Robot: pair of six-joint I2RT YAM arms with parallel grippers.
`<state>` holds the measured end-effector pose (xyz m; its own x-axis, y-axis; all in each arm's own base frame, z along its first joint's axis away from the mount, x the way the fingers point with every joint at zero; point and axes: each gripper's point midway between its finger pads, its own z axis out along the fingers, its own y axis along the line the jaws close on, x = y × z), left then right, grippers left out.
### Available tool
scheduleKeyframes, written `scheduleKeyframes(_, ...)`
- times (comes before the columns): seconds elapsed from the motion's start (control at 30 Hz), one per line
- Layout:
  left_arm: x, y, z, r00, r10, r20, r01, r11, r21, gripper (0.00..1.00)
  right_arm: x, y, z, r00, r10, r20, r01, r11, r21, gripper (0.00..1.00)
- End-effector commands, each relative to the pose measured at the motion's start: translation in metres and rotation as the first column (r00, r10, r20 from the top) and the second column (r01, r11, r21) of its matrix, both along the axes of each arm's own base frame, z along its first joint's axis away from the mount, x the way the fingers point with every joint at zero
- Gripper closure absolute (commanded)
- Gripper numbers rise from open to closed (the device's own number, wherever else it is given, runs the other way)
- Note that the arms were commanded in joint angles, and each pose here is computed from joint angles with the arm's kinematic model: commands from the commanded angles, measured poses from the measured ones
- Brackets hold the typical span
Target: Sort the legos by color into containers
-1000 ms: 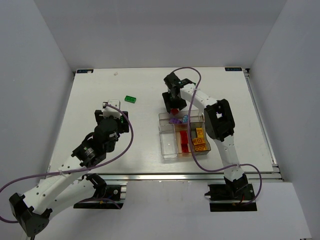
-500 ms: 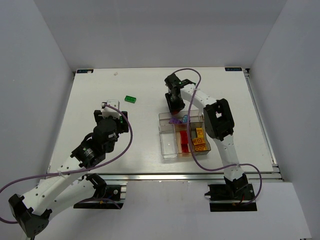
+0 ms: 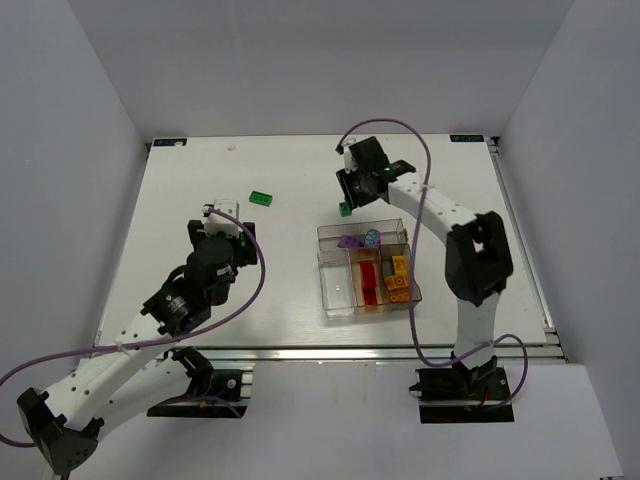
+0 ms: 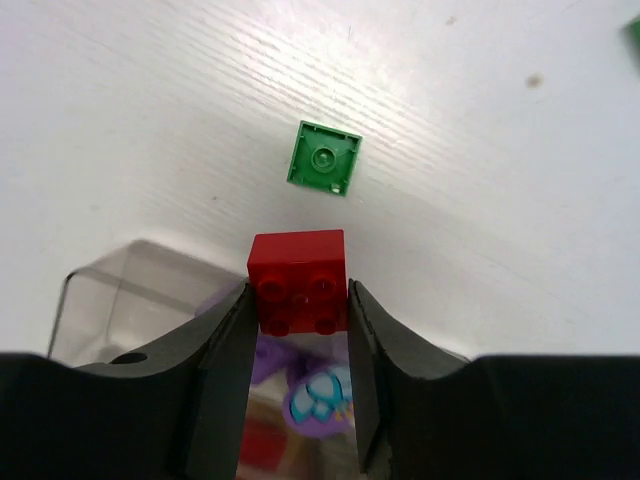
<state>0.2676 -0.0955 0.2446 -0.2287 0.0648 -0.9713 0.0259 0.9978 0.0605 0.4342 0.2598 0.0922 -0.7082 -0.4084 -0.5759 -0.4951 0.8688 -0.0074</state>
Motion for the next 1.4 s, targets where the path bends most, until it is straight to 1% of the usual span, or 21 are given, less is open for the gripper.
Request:
scheduleKeyframes(0.0,0.001,0.003,0.003,1.000,0.018,0.014,-0.018,1.000,-0.001,0.15,0.010,0.008,0.089,0.944,0.084,0.320,-0.136,0.980,0.144,1.00)
scheduleKeyframes(0.03,0.001,0.003,0.003,1.000,0.018,0.014,-0.018,1.000,0.000,0.15,0.005,0.012,0.099,0.939,0.102,0.330,-0.165,0.972,0.168,1.00)
scheduleKeyframes(0.13,0.001,0.003,0.002,1.000,0.016,0.013,-0.016,1.000,0.001,0.15,-0.015,0.012,0.097,0.924,0.205,0.323,-0.269,0.949,0.165,1.00)
scheduleKeyframes(0.17,0.001,0.003,0.002,1.000,0.017,0.011,-0.017,1.000,0.005,0.15,-0.026,0.017,0.097,0.913,0.273,0.304,-0.339,0.921,0.193,1.00)
scheduleKeyframes(0.2,0.001,0.003,0.001,1.000,0.016,0.012,-0.016,1.000,0.004,0.15,-0.040,0.014,0.089,0.900,0.349,0.261,-0.399,0.900,0.173,1.00)
scheduleKeyframes(0.23,0.001,0.002,0.000,1.000,0.014,0.008,-0.014,1.000,0.007,0.15,-0.058,0.025,0.095,0.862,0.442,0.248,-0.496,0.839,0.226,1.00)
scheduleKeyframes(0.27,0.001,0.002,0.001,1.000,0.013,0.009,-0.013,1.000,0.005,0.15,-0.078,0.019,0.087,0.849,0.499,0.175,-0.528,0.814,0.241,1.00)
scheduleKeyframes(0.33,0.001,0.001,0.001,1.000,0.008,0.008,-0.008,1.000,0.006,0.15,-0.102,0.021,0.087,0.772,0.617,0.153,-0.633,0.727,0.266,1.00)
scheduleKeyframes(0.37,0.002,0.001,0.000,1.000,0.008,0.007,-0.008,1.000,0.008,0.15,-0.120,0.013,0.077,0.759,0.646,0.075,-0.637,0.715,0.288,1.00)
scheduleKeyframes(0.4,0.001,0.001,0.001,1.000,0.006,0.010,-0.006,1.000,0.005,0.15,-0.129,0.010,0.072,0.728,0.683,0.056,-0.668,0.689,0.281,1.00)
scheduleKeyframes(0.47,0.002,-0.001,-0.001,1.000,-0.001,0.004,0.001,1.000,0.007,0.15,-0.145,-0.002,0.055,0.719,0.694,-0.027,-0.661,0.696,0.279,1.00)
scheduleKeyframes(0.57,0.002,-0.002,-0.002,1.000,-0.007,-0.002,0.007,1.000,0.010,0.15,-0.161,-0.018,0.037,0.702,0.708,-0.075,-0.673,0.694,0.256,1.00)
scheduleKeyframes(0.67,0.003,-0.003,-0.003,1.000,-0.007,-0.005,0.007,1.000,0.015,0.15,-0.163,-0.026,0.031,0.696,0.716,-0.053,-0.697,0.691,0.191,1.00)
scheduleKeyframes(0.83,0.004,-0.004,-0.006,1.000,-0.008,-0.014,0.008,1.000,0.024,0.15,-0.163,-0.046,0.000,0.709,0.697,-0.108,-0.690,0.717,0.095,1.00)
scheduleKeyframes(0.93,0.005,-0.004,-0.009,1.000,-0.006,-0.021,0.006,1.000,0.029,0.14,-0.164,-0.046,-0.002,0.707,0.699,-0.105,-0.694,0.715,0.088,0.76)
scheduleKeyframes(0.97,0.005,-0.004,-0.009,1.000,-0.005,-0.022,0.006,1.000,0.029,0.14,-0.163,-0.046,-0.002,0.708,0.699,-0.101,-0.694,0.715,0.087,0.48)
scheduleKeyframes(1.07,0.006,-0.006,-0.011,1.000,-0.004,-0.029,0.005,1.000,0.024,0.12,-0.159,-0.043,0.008,0.713,0.698,-0.061,-0.694,0.716,0.080,0.31)
scheduleKeyframes(1.23,0.016,-0.022,-0.034,0.990,-0.023,-0.139,0.026,0.999,0.021,0.11,-0.154,-0.037,0.035,0.725,0.689,0.016,-0.687,0.721,0.089,0.32)
scheduleKeyframes(1.3,0.024,-0.023,-0.046,0.978,-0.001,-0.207,0.004,1.000,0.012,0.13,-0.148,-0.038,0.057,0.742,0.664,0.089,-0.669,0.740,0.064,0.36)
scheduleKeyframes(1.33,0.026,-0.030,-0.052,0.970,-0.026,-0.243,0.024,1.000,-0.009,0.15,-0.137,-0.035,0.071,0.771,0.618,0.155,-0.632,0.773,0.058,0.40)
scheduleKeyframes(1.37,0.028,-0.032,-0.056,0.962,-0.031,-0.270,0.024,0.999,-0.026,0.18,-0.133,-0.040,0.072,0.799,0.573,0.185,-0.589,0.806,0.049,0.75)
